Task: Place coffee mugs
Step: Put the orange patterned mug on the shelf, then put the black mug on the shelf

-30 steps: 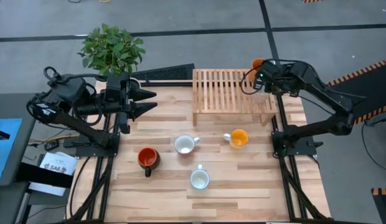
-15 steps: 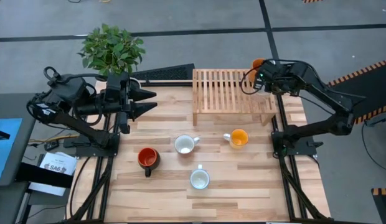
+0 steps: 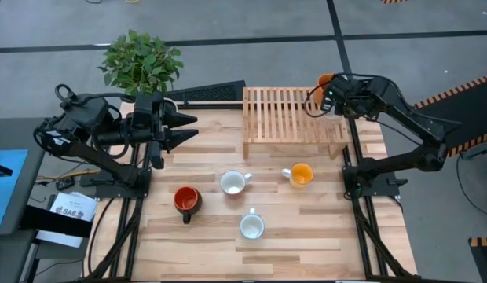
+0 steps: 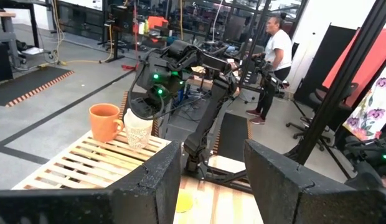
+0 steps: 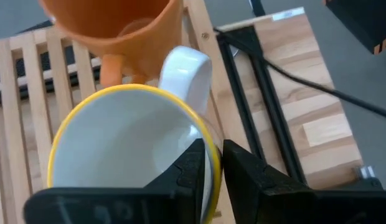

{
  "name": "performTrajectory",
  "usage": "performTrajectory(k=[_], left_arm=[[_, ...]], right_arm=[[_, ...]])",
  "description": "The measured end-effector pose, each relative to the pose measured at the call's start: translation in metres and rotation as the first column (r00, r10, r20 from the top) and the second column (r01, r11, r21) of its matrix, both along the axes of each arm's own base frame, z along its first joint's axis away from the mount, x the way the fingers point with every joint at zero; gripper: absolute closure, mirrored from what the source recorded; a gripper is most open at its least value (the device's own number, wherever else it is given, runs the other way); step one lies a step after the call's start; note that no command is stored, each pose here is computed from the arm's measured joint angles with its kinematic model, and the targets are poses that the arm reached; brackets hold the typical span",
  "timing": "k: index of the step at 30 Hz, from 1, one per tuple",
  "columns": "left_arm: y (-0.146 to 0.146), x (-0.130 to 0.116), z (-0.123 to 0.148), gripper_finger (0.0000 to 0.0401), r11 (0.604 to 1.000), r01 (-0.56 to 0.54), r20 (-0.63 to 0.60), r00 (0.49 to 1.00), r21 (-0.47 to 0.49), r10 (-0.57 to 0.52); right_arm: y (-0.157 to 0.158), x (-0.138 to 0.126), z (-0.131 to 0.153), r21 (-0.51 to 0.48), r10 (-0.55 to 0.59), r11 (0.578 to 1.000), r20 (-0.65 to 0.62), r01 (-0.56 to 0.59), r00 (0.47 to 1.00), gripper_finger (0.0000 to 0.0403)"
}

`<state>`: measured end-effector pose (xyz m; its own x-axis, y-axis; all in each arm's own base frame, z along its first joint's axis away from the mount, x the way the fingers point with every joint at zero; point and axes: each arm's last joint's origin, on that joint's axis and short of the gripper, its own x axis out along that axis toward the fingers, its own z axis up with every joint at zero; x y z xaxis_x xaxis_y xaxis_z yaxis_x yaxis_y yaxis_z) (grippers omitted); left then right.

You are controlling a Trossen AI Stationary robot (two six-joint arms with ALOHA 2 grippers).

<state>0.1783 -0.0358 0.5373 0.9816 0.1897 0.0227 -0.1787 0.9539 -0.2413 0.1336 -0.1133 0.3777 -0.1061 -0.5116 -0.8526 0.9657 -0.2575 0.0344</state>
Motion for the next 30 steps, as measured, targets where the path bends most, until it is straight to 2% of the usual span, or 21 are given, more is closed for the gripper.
performTrajectory(k=[10,14,19,30], left_arm=[[0.0,0.0,0.0,0.0243,1.0,0.0,0.0,1.0,0.0,0.0],[0.0,0.0,0.0,0.0243,1.0,0.0,-0.004,1.0,0.001,0.0],[0.0,0.0,0.0,0.0243,1.0,0.0,-0.005,1.0,0.001,0.0],[0.0,0.0,0.0,0.0243,1.0,0.0,-0.005,1.0,0.001,0.0]], right_arm=[[-0.001,0.001,0.0,-0.01,0.004,1.0,0.009,-0.004,1.0,0.0219],[-0.001,0.002,0.001,-0.017,0.029,0.999,0.007,-0.029,1.0,0.0193],[0.0,0.0,0.003,-0.025,0.03,0.999,0.018,-0.029,0.999,0.0184],[0.009,-0.012,0.011,-0.063,0.055,0.997,0.046,-0.052,0.997,0.0193]])
